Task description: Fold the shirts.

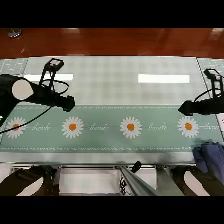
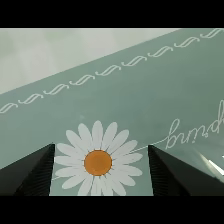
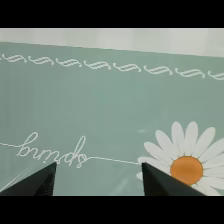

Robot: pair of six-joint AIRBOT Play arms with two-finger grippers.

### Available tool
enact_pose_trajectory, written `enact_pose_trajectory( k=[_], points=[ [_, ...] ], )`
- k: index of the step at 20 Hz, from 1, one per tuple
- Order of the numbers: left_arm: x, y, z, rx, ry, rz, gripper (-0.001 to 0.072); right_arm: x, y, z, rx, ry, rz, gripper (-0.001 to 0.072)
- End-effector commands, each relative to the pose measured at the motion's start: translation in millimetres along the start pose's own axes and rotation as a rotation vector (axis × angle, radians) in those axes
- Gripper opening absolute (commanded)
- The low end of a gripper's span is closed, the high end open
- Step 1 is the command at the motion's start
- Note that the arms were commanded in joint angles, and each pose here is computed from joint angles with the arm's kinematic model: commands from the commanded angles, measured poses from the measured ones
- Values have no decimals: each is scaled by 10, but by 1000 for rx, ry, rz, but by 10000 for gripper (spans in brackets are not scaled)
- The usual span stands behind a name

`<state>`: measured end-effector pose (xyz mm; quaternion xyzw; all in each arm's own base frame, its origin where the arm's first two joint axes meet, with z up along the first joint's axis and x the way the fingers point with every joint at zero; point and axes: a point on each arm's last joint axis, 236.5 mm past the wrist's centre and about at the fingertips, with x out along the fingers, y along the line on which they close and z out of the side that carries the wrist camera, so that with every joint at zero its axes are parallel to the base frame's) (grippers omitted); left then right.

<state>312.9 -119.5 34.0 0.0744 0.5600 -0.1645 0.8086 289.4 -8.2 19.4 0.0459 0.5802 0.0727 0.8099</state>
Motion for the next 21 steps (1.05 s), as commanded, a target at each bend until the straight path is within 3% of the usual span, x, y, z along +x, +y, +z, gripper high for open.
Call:
enact_pose_trajectory(
  k=[1,21],
  points=[
    [0,10,-84,2,37,11,697,110,141,58,-61,6,-6,606],
    [0,8,-84,2,37,11,697,110,138,91,-60,-8,-7,606]
  ],
)
